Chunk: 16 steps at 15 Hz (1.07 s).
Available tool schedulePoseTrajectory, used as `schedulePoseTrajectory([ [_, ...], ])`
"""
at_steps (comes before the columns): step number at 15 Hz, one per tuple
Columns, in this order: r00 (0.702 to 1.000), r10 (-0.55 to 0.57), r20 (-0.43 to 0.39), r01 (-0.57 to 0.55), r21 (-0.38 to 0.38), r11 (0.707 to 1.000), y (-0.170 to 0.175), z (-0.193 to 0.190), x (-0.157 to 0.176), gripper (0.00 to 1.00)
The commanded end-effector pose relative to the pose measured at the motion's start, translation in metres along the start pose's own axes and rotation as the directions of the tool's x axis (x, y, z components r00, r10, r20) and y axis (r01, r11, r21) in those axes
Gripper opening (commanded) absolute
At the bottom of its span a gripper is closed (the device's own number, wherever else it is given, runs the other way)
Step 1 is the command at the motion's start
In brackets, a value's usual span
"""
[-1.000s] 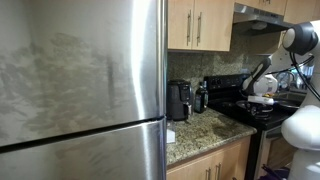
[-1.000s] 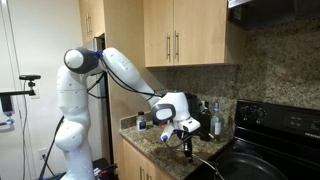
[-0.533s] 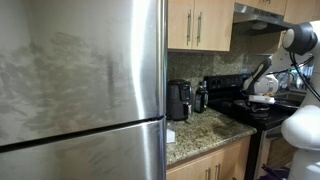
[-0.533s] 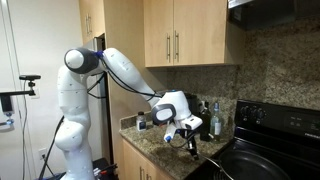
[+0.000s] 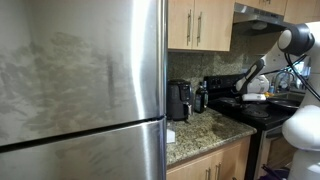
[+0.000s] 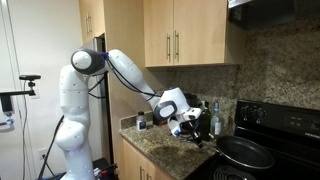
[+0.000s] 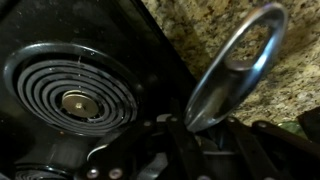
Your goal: Move the black pan to the top left plate on the stove
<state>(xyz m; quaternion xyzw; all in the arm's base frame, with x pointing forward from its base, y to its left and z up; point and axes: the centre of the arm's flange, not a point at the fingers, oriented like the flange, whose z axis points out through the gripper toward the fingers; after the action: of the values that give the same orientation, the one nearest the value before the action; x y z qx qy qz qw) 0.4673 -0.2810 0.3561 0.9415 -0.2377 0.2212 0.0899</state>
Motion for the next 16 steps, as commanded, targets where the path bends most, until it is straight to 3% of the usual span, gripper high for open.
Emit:
schedulePoseTrajectory([
  [1,0.983,-0.168,-0.071,0.165,-0.040,0.985,-0.007,0.029,0.006,0.04],
  [6,0.981,-0.175,-0.087,0.168,-0.089,0.982,0.009,0.059,0.018,0.04],
  [16,0.986,-0.034,-0.164,0.018,-0.095,0.995,0.023,0.048,0.059,0.04],
])
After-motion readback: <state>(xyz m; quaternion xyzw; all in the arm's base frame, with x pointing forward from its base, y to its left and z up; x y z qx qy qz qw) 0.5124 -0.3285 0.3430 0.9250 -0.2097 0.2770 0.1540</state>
